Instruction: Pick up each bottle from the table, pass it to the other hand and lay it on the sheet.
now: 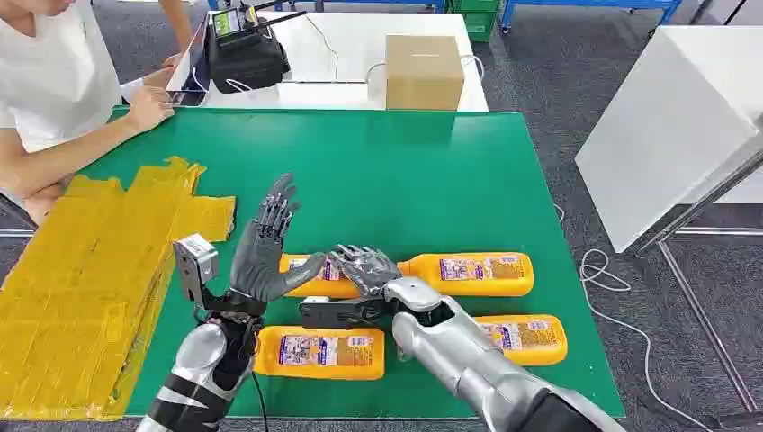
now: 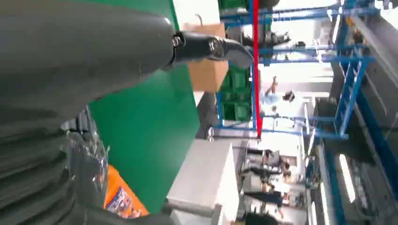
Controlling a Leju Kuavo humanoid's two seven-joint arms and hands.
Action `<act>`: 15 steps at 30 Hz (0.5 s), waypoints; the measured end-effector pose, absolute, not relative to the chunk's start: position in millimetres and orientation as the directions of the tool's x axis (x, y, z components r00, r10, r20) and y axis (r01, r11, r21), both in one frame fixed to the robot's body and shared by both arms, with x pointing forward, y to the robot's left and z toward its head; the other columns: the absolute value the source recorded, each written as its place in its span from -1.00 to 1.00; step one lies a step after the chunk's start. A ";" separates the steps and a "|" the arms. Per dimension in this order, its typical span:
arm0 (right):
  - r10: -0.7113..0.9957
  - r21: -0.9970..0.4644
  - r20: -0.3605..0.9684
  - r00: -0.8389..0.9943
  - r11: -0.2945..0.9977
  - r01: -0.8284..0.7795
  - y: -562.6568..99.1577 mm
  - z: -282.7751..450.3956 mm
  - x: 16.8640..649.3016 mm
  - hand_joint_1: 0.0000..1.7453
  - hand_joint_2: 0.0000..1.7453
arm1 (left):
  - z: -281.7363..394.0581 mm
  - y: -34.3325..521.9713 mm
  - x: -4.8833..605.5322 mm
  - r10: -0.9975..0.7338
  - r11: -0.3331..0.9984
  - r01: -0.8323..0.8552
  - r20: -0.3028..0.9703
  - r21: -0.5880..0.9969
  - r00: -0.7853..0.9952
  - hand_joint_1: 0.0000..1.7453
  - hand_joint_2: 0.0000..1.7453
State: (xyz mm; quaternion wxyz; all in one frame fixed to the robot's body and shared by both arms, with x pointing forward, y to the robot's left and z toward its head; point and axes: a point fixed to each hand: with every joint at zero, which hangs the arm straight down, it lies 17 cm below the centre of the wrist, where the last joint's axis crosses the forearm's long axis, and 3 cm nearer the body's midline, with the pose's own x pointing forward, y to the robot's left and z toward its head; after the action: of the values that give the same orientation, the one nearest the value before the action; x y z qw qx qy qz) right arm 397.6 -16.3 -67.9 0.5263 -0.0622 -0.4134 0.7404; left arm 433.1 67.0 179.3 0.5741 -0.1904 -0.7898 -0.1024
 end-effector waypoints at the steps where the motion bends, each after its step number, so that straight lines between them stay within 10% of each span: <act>1: 0.833 -0.674 0.340 -0.437 -0.108 -0.731 -18.0 -68.7 397.9 -1.00 1.00 | 179.5 65.5 433.2 0.185 0.905 0.422 0.946 -0.058 -0.268 -1.00 1.00; 4: 0.842 -0.650 0.336 -0.423 -0.118 -0.751 -23.5 -72.9 395.9 -0.84 1.00 | 180.0 62.9 434.4 0.188 0.902 0.428 0.945 -0.058 -0.268 -1.00 1.00; 5: 0.847 -0.640 0.335 -0.413 -0.117 -0.760 -25.7 -73.9 395.9 0.66 1.00 | 180.6 62.0 434.8 0.191 0.901 0.431 0.944 -0.059 -0.269 -1.00 1.00; 6: 0.853 -0.630 0.334 -0.401 -0.114 -0.768 -28.1 -75.1 395.9 0.94 1.00 | 181.3 60.4 435.0 0.195 0.898 0.435 0.943 -0.062 -0.269 -1.00 1.00; 15: 0.878 -0.635 0.325 -0.351 -0.073 -0.769 -41.4 -76.4 406.3 0.98 1.00 | 180.7 47.9 437.4 0.204 0.886 0.458 0.945 -0.067 -0.256 -1.00 1.00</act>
State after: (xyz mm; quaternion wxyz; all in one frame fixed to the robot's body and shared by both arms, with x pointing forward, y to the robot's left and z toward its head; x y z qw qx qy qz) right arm 406.3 -41.4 -76.4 0.5649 -0.0717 -0.3801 0.7289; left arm 437.4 47.9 180.7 0.5724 -0.2110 -0.7845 -0.1110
